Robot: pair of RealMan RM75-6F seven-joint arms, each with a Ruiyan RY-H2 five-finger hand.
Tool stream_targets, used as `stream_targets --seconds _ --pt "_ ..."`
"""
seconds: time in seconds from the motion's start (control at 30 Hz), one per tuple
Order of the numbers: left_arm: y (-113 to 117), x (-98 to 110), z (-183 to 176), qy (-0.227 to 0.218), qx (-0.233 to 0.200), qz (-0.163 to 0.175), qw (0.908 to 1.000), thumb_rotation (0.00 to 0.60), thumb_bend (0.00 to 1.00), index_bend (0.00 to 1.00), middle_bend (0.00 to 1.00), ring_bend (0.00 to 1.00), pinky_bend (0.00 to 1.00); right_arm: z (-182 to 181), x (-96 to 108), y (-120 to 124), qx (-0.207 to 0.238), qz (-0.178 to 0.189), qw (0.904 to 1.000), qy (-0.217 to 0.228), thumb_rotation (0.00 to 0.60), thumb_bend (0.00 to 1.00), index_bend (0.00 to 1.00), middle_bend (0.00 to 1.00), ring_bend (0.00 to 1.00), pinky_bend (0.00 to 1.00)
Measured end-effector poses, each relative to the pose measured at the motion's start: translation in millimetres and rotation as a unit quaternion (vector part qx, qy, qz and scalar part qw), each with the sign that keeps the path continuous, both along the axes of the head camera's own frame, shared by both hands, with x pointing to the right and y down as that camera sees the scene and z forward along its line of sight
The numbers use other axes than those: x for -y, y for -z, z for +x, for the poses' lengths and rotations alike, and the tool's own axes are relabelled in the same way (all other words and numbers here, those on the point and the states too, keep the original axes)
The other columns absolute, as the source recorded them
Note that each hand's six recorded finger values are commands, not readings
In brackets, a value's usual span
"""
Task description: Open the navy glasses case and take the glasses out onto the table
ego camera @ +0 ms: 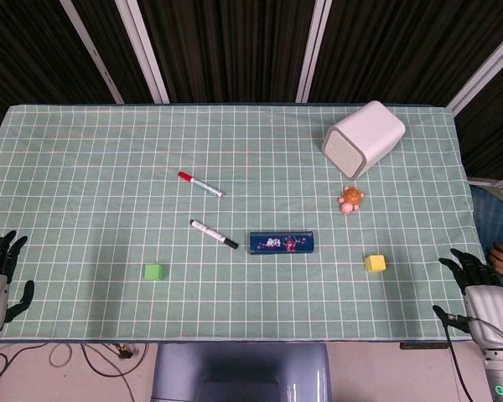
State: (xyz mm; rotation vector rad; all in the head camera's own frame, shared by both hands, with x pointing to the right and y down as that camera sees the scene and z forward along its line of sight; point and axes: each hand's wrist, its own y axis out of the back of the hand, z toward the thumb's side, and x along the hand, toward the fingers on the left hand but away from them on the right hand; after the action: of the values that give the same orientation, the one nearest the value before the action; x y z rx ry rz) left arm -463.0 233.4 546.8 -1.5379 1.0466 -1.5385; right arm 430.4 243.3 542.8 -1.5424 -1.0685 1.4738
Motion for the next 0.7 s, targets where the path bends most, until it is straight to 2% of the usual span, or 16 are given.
stream_targets --seconds 0.7 --pt "-0.9 0.6 -1.1 0.004 0.0 -0.001 1.0 0.6 0.45 0.05 0.0 0.0 0.0 1.5 0.1 -0.3 0.008 -0.005 0.9999 -0.011 0.6 0.2 0.23 0.15 0.14 0.23"
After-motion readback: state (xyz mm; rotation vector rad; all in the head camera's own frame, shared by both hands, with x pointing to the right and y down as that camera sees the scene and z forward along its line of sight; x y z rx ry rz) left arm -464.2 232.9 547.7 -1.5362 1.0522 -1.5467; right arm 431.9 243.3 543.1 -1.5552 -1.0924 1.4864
